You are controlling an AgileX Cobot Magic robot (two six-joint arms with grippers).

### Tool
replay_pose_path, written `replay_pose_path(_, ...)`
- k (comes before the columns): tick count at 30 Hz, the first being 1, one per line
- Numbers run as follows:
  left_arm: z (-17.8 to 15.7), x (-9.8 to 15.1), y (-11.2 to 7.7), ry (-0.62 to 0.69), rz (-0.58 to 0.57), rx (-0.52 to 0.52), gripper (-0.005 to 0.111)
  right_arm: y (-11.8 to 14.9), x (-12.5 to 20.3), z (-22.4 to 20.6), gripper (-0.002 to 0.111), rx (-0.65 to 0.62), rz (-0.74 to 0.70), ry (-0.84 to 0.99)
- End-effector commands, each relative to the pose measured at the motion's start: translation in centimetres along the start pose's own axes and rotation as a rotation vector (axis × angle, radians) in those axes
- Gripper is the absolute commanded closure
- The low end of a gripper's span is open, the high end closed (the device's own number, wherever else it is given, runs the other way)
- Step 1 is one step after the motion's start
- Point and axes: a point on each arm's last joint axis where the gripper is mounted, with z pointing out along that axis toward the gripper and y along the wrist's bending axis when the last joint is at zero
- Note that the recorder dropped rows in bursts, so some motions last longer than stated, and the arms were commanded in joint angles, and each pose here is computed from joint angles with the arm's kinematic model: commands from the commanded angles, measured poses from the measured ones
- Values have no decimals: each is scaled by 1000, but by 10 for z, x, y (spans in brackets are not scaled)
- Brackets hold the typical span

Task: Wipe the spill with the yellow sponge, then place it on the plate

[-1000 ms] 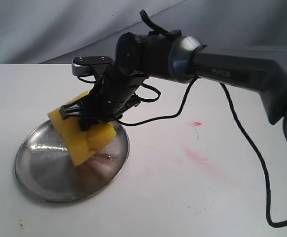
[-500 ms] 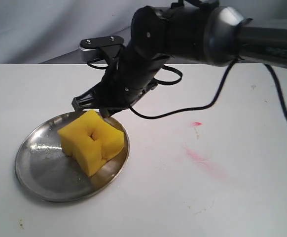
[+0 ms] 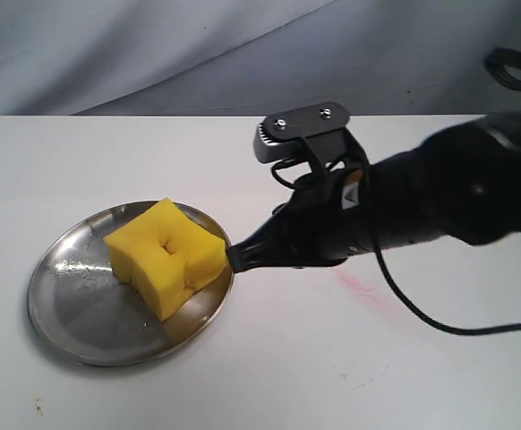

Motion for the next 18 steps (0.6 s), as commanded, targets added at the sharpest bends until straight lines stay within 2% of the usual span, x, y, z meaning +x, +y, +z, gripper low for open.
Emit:
replay_pose_path(1, 0, -2, 1, -10, -16, -6, 107, -5, 18, -20, 108, 5, 27, -74)
replay_pose_path(13, 0, -2, 1, -10, -16, -6, 107, -20, 72, -47, 108, 8, 154, -248)
replay_pose_path(18, 0, -2, 1, -10, -16, -6, 107, -42, 100, -68, 108, 62, 240, -347)
